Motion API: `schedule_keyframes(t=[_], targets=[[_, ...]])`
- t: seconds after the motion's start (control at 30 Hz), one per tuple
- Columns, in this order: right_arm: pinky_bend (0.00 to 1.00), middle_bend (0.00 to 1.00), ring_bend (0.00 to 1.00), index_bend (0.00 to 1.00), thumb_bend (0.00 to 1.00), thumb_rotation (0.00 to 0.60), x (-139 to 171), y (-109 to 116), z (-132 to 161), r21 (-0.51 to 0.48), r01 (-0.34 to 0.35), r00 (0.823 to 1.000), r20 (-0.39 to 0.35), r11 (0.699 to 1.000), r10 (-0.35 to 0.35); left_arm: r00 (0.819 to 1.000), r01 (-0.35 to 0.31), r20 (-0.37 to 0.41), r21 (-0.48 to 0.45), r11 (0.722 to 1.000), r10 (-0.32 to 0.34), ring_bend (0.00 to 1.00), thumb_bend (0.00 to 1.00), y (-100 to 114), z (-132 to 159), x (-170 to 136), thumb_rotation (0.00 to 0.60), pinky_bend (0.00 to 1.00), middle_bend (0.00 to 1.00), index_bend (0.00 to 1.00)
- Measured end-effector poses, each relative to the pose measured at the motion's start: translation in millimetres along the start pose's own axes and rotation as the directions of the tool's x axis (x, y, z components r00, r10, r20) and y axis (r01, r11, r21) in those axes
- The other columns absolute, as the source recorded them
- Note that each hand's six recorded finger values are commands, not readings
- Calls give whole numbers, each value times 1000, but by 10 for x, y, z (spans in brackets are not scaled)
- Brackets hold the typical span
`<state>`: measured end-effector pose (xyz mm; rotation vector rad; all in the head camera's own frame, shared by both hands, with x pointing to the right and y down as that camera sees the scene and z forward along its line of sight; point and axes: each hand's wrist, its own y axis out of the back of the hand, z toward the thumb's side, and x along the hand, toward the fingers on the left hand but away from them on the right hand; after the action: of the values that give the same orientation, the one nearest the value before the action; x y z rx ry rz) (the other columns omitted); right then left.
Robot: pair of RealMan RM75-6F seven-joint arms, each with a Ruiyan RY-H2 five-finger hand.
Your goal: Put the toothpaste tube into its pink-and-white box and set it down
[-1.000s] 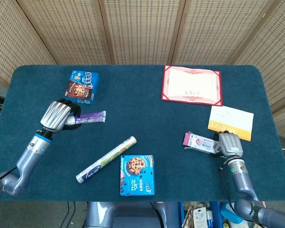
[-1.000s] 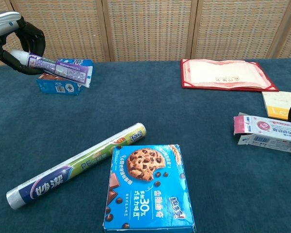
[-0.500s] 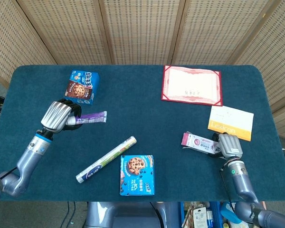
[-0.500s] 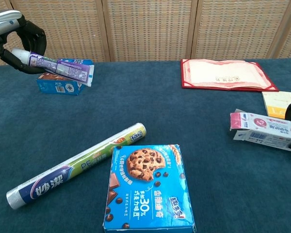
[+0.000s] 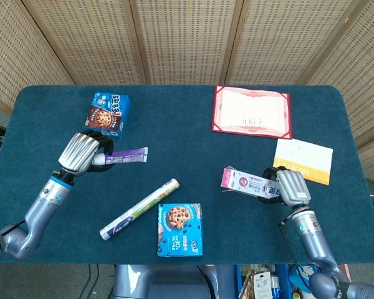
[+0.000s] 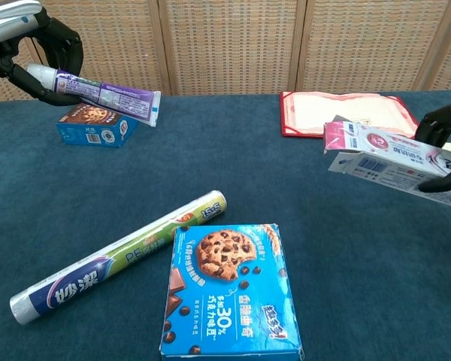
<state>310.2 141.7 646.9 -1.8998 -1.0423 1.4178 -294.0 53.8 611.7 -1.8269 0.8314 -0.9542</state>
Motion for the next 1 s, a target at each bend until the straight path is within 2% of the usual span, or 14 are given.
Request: schedule_keyframes(t=[0.23,0.63,1.0], targets=[[468,497,378,582,86,600,69,60,277,-2,9,998,-61,1000,-9,999,-1,34,-38,999,3,466,247,13,204,43,600,428,623,906],[481,507,389,592,87,600,30,-125,559,-97,-33,998,-62,995,27,994,16,110,-158,987,2,466,247,-66,680,121,600,428,623,907],[481,507,389,592,86,600,-24,-116,738,-132,-28,997,-77,991,18,992,35,125,-190,981,-11,466,247,-171,830,149,600,428,623,907]])
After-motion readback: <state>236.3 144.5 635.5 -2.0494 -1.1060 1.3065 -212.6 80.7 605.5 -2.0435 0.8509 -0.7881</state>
